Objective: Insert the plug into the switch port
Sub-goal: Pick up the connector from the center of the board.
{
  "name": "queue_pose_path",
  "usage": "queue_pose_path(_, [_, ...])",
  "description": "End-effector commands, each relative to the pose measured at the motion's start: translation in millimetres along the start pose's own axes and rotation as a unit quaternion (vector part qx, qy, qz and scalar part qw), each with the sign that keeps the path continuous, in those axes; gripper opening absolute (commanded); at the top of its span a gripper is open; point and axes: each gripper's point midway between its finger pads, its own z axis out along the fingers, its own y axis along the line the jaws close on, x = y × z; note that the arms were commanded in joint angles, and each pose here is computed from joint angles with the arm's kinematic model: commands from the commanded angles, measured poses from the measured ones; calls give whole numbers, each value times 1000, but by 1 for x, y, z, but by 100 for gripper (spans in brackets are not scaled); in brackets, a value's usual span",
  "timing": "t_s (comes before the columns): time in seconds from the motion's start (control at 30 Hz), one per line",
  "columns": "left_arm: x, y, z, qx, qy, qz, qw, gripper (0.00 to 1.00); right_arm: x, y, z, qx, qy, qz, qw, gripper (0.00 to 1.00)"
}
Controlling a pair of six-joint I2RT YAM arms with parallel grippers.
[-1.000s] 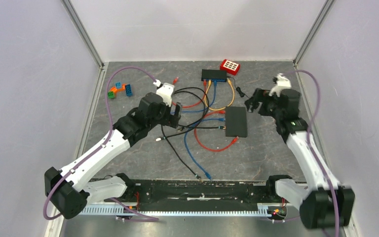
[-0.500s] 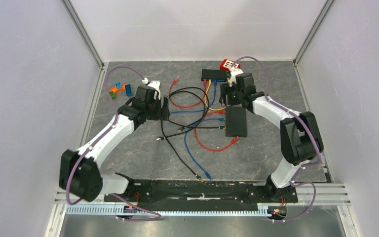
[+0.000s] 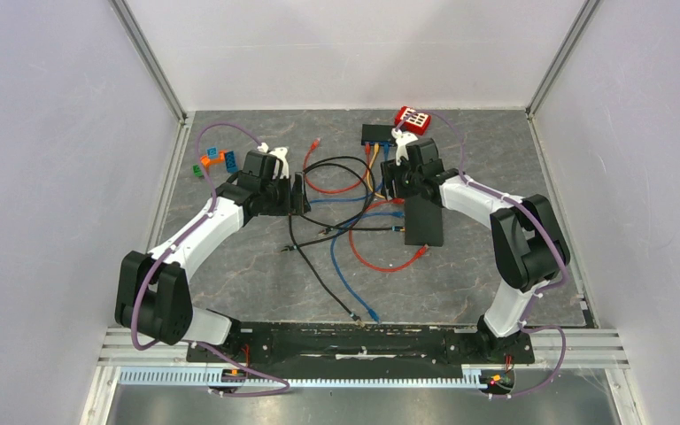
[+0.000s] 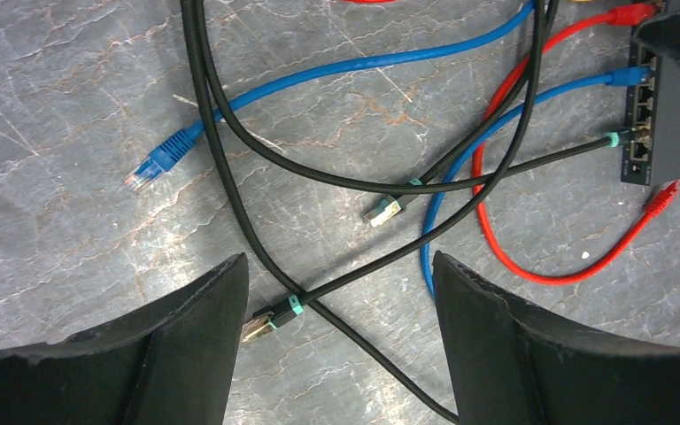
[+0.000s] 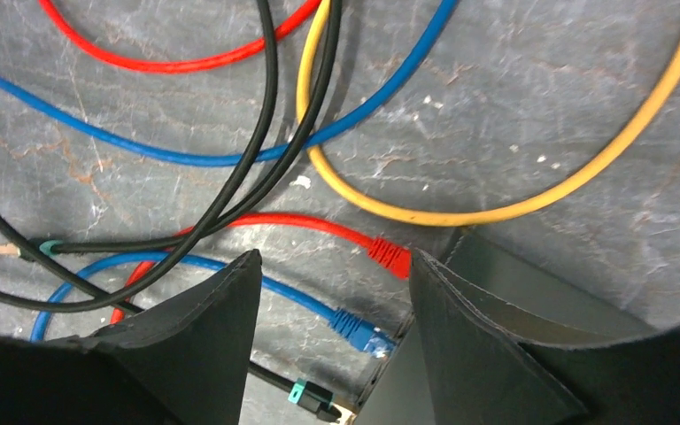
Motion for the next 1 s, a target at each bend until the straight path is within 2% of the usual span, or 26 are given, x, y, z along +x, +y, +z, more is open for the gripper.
queue_pose_path(0.0, [1,-9,-5,24,0,1,1000,80,1,22,-6,-33,-8,12,999,63])
queue_pose_path(0.17, [10,-6,-11,22,9,12,1000,79,24,27,-5,-43,17,14,999,61])
queue_pose_path(0.3, [28,-13,-15,51,37,22,998,78,45,12,-11,-5,42,5,999,61])
queue_pose_path(0.5, [53,-9,-12,47,74,21,996,75,66,-12,-19,48,56,2,997,60])
queue_pose_path(0.6, [52,4,-8,5,70,18,997,73,59,-21,-26,73,46,-5,996,60])
queue_pose_path(0.7, [42,8,-5,-13,55,12,998,71,39,-13,-35,54,17,-13,998,58])
queue_pose_path(0.83, [24,-15,2,40,51,20,998,70,11,-6,-53,45,-26,-16,999,57])
queue_pose_path(0.97, [24,-52,11,100,70,107,987,68,-7,-2,-72,41,-60,-18,997,57])
